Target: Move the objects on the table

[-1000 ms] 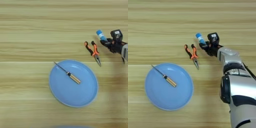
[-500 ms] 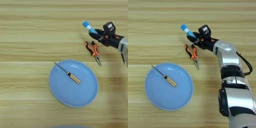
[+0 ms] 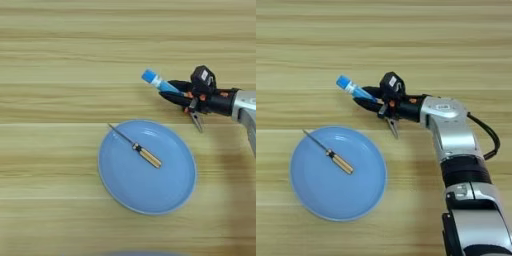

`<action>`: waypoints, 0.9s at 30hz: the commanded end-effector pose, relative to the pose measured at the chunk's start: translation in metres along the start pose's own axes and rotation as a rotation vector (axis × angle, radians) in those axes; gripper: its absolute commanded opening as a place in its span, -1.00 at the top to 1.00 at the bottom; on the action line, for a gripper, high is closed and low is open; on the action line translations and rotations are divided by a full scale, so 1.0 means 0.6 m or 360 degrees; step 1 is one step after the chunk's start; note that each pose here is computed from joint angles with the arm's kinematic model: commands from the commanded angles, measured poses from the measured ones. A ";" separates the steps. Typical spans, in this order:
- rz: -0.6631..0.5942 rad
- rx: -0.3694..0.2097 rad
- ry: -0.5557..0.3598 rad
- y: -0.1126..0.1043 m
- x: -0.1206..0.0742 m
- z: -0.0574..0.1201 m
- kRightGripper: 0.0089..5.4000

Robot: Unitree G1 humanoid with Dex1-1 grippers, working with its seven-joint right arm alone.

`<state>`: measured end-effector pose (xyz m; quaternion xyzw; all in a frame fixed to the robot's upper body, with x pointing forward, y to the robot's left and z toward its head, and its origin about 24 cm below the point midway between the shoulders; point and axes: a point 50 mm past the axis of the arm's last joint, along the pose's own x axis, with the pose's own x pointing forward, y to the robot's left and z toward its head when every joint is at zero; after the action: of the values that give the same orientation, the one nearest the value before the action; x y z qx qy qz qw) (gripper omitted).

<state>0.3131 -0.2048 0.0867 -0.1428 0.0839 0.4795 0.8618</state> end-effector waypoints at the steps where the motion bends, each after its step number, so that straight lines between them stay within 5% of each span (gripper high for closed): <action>1: -0.0018 -0.0164 -0.0058 -0.021 -0.009 0.046 0.48; 27: 0.0313 -0.0188 0.0042 0.016 -0.008 0.017 0.48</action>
<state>0.2938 -0.1990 0.0654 -0.1474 0.1356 0.5682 0.7981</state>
